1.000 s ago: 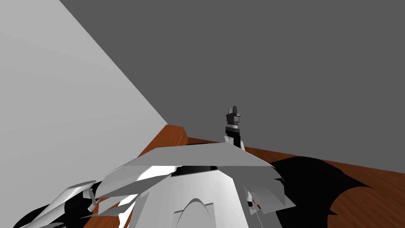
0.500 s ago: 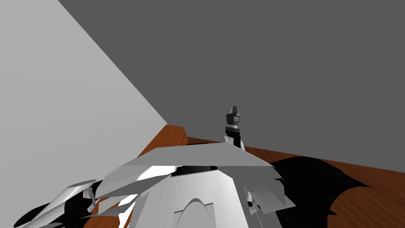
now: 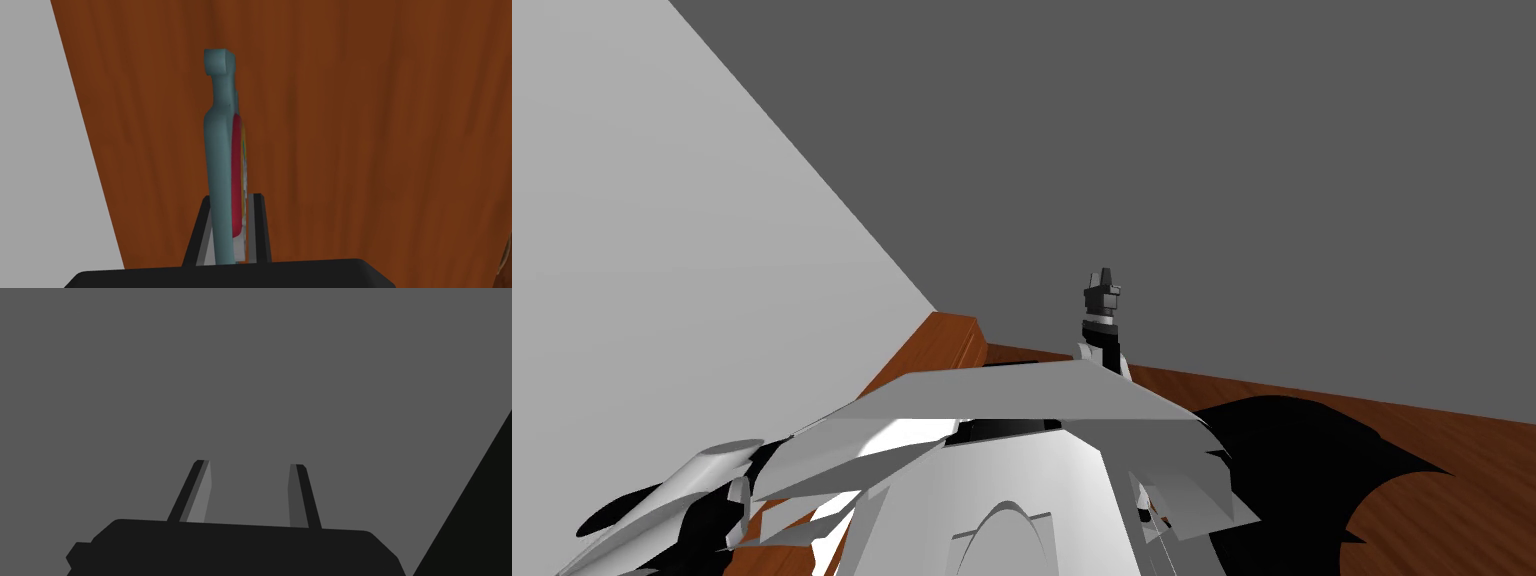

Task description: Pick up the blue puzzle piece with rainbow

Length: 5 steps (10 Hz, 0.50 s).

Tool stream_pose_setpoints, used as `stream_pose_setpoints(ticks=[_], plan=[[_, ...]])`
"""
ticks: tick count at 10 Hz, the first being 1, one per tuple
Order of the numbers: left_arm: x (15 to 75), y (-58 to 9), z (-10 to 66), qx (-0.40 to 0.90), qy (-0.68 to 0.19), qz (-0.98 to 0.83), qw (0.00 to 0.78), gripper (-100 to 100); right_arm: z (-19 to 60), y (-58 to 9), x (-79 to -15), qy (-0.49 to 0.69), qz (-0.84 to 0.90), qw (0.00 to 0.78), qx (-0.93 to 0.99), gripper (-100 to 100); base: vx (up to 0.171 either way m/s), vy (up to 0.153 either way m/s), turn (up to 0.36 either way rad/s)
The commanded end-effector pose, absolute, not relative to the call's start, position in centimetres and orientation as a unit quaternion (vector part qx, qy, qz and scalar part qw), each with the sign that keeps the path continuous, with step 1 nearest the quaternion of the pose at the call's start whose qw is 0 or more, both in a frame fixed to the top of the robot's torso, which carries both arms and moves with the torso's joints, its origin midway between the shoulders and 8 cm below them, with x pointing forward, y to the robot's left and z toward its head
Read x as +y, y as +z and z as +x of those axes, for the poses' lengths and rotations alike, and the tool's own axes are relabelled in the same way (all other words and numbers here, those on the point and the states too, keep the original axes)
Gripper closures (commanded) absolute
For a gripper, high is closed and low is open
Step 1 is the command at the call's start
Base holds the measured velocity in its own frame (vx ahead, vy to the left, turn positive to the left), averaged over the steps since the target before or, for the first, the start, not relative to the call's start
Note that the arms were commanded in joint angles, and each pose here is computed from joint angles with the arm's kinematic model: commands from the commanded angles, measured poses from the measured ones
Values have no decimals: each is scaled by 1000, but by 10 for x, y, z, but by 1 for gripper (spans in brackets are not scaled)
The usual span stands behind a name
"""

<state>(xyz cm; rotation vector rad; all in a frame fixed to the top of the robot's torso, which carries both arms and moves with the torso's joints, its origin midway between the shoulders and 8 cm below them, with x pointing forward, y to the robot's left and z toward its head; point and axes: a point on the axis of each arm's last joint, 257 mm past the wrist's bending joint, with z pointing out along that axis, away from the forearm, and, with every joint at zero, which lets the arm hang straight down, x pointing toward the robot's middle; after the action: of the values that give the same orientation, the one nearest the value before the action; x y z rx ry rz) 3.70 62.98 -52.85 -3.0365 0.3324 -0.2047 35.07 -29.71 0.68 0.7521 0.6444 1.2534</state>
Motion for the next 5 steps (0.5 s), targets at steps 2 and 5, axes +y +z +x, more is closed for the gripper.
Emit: stream_pose_setpoints(ticks=[2, 5], plan=[[632, -525, 47, 102, -66, -992, 42, 100, 351, 7, -297, 562, 337, 698, 289, 0, -60, 9, -28], [633, -519, 66, 104, -67, -991, 44, 100, 351, 7, -297, 562, 337, 698, 289, 0, -71, 5, -26]])
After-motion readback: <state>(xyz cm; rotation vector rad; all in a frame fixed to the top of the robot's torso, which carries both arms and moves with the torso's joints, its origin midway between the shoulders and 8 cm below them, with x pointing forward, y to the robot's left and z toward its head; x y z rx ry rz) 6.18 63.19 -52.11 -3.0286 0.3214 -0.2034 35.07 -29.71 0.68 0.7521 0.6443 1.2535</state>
